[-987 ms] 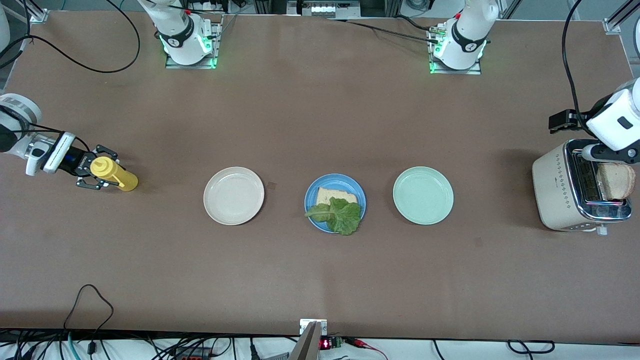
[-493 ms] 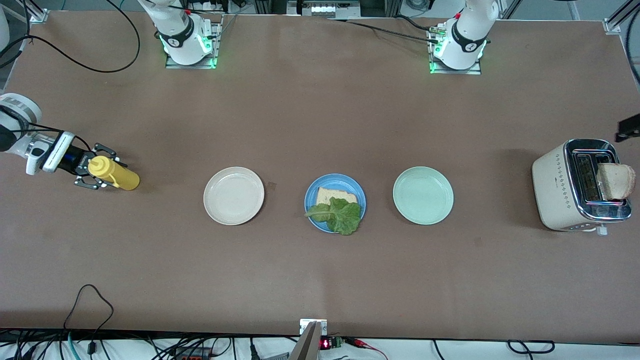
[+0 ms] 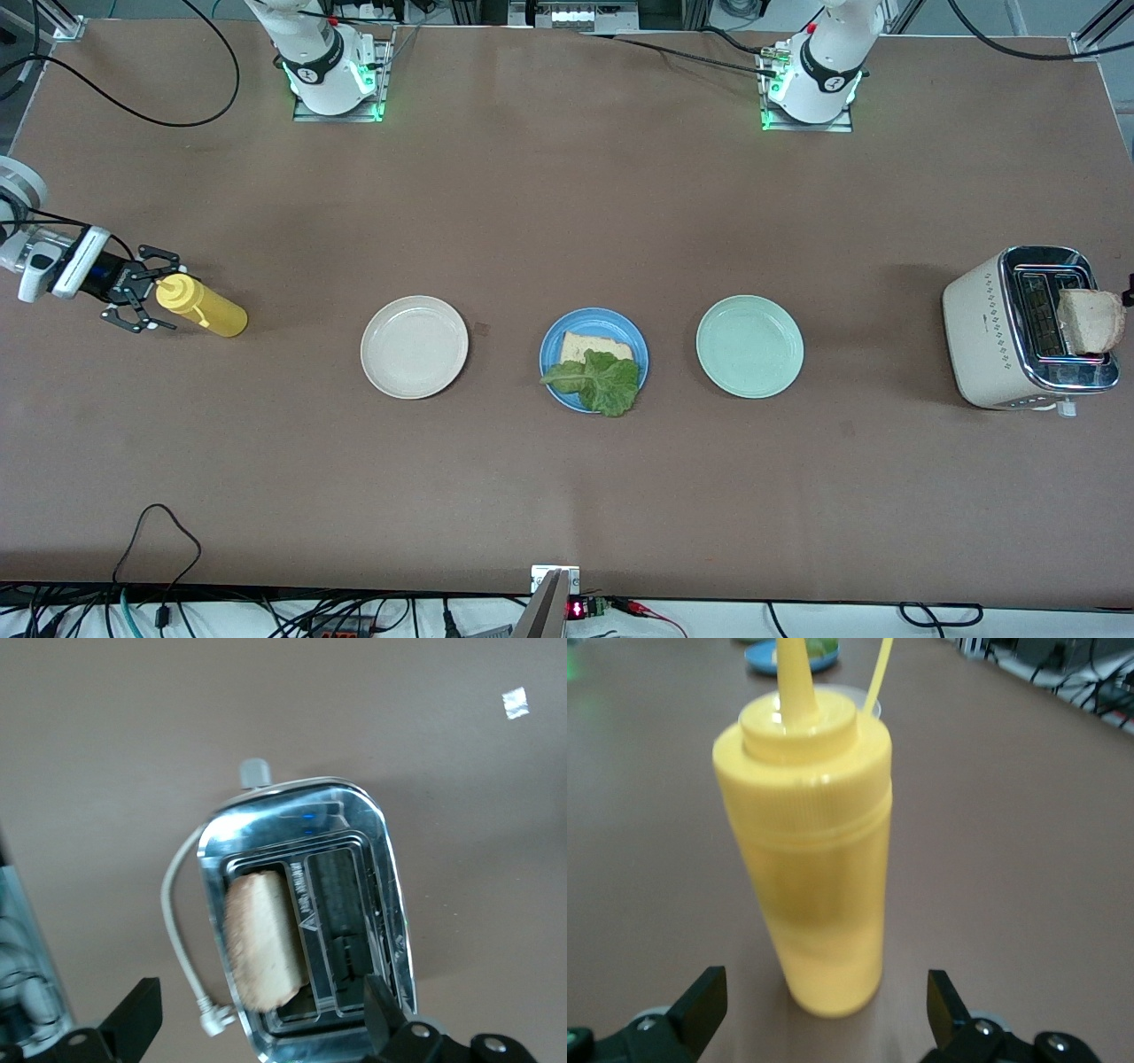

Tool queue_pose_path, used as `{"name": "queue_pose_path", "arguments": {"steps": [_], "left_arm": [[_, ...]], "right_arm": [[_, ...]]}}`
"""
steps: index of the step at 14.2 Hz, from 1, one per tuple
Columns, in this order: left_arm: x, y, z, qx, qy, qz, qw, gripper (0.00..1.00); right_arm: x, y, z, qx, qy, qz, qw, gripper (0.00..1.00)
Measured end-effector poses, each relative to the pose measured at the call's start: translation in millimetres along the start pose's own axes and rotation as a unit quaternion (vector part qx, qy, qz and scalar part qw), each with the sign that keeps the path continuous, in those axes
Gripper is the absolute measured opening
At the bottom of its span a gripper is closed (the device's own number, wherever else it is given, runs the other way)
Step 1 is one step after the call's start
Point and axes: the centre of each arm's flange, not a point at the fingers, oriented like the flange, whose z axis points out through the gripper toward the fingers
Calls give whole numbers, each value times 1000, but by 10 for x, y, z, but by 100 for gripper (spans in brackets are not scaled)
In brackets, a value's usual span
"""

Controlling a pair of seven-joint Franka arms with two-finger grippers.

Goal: Make sandwich in blue plate with both arms

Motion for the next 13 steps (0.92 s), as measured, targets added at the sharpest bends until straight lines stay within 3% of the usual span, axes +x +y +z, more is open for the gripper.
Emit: {"name": "queue_pose_path", "arguments": {"steps": [2,3,4,7,10,12,13], "left_arm": [[-35,-138,312,-21,-12,6,1000,97],[-87,-223,439,-29,-18,6,999,90],[-141,-289,545,-35,-24,4,999,90],[-207,-337,675,-44,-32,1,999,63],[-125,-260,668,-43,-27,9,999,32],[-91,-257,666,-38,-20,11,999,14],[-81,-266,639,-35,-16,11,999,13]], "right_arm": [[97,76,-342,10,-62,13,998,100],[268,133,-550,10,-96,27,995,100],[516,196,-728,7,-125,41,991,100],[1644,386,-956,-14,-195,85,977,100],[2786,410,-677,-41,-269,153,950,100],[3388,354,-364,-69,-305,211,926,100],[3623,316,-202,-84,-311,244,914,100]]}}
